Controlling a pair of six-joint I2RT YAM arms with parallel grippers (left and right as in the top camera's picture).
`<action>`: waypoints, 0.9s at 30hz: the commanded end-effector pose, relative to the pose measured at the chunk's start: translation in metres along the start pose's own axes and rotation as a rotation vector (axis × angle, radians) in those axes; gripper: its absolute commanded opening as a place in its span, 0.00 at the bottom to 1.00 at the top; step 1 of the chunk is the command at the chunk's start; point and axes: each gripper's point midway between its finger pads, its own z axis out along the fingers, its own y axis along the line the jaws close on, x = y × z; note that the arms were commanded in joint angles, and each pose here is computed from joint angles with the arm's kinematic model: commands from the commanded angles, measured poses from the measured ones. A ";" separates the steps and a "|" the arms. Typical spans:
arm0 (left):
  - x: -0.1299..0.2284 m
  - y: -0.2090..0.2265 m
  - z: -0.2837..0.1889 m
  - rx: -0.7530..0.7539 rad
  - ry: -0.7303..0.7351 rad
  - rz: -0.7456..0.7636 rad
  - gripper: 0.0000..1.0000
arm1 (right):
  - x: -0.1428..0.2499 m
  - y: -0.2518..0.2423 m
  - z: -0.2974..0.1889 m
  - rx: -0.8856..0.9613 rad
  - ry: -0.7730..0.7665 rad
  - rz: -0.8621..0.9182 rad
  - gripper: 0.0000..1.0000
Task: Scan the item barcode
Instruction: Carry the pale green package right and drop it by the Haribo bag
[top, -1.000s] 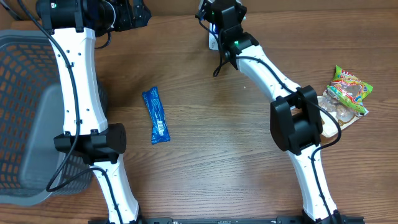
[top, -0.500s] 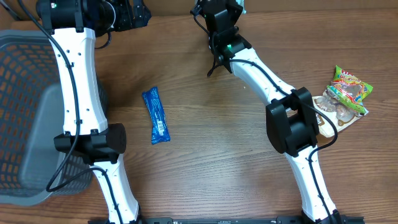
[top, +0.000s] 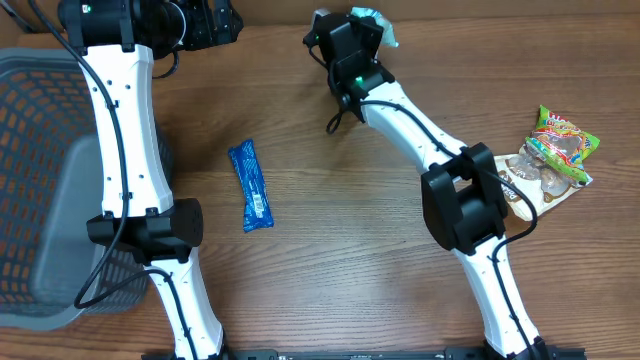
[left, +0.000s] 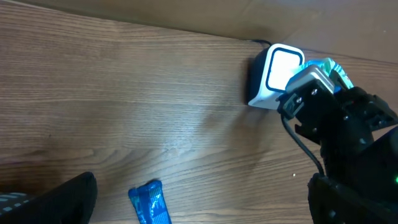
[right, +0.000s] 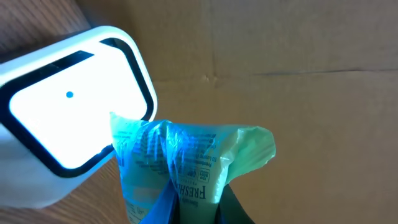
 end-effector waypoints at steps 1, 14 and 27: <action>-0.005 -0.006 -0.011 0.013 -0.030 0.004 1.00 | -0.014 -0.008 -0.026 0.032 0.004 -0.005 0.04; -0.005 -0.006 -0.011 0.012 -0.030 0.004 1.00 | -0.010 0.037 -0.168 -0.596 -0.095 0.167 0.04; -0.005 -0.006 -0.011 0.012 -0.030 0.004 1.00 | 0.161 -0.068 -0.139 -0.530 0.468 1.201 0.04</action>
